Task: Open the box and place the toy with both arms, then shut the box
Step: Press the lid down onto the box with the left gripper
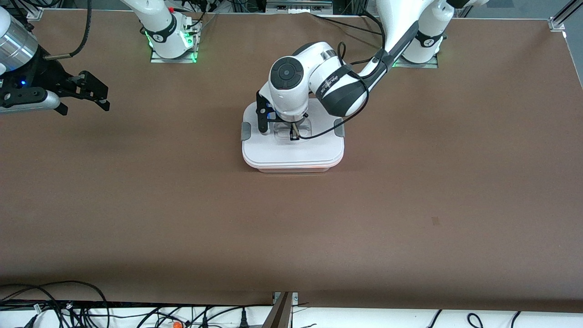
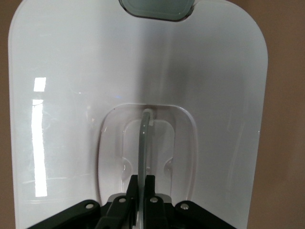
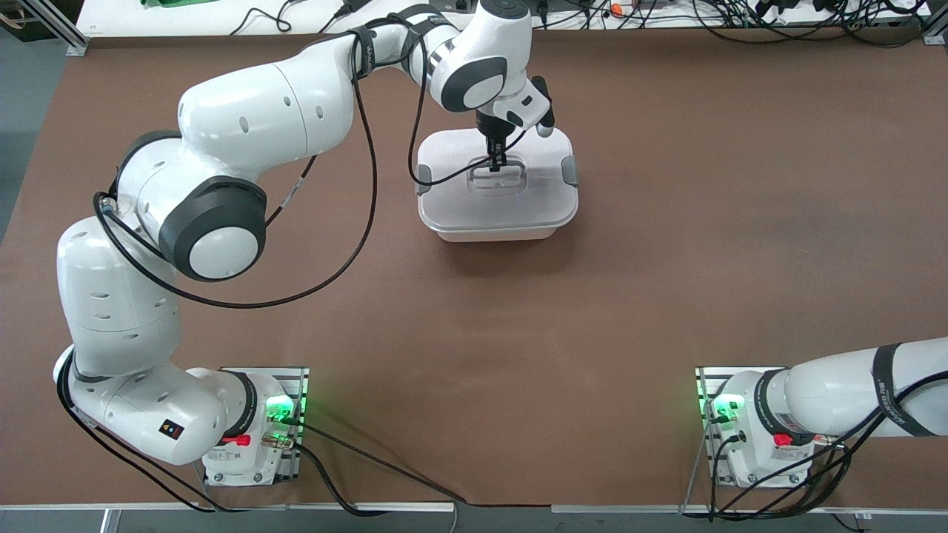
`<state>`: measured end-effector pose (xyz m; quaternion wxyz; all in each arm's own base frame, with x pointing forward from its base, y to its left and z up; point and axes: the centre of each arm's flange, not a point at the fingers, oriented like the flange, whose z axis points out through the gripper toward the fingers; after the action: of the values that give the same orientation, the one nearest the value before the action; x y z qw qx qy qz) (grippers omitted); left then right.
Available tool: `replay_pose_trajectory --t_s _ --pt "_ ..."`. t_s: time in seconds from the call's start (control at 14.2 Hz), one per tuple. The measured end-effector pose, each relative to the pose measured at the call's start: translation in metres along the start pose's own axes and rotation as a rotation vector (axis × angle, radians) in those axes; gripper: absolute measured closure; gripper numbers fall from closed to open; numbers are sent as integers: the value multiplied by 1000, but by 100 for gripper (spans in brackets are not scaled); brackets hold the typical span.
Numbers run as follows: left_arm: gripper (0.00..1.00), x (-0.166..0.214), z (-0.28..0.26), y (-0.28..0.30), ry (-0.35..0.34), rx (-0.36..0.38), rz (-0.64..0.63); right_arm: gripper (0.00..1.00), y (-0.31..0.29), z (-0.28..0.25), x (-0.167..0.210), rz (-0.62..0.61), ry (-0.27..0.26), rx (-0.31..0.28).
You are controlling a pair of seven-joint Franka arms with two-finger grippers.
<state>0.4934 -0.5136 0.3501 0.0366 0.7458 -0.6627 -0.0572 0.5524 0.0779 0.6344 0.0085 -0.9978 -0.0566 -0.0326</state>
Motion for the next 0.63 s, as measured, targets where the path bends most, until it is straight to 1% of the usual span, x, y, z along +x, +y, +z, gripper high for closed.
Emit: replay_pose_trajectory --t_s 0.63 --pt "93 0 1 -7 5 1 -9 0 0 0 0 0 0 0"
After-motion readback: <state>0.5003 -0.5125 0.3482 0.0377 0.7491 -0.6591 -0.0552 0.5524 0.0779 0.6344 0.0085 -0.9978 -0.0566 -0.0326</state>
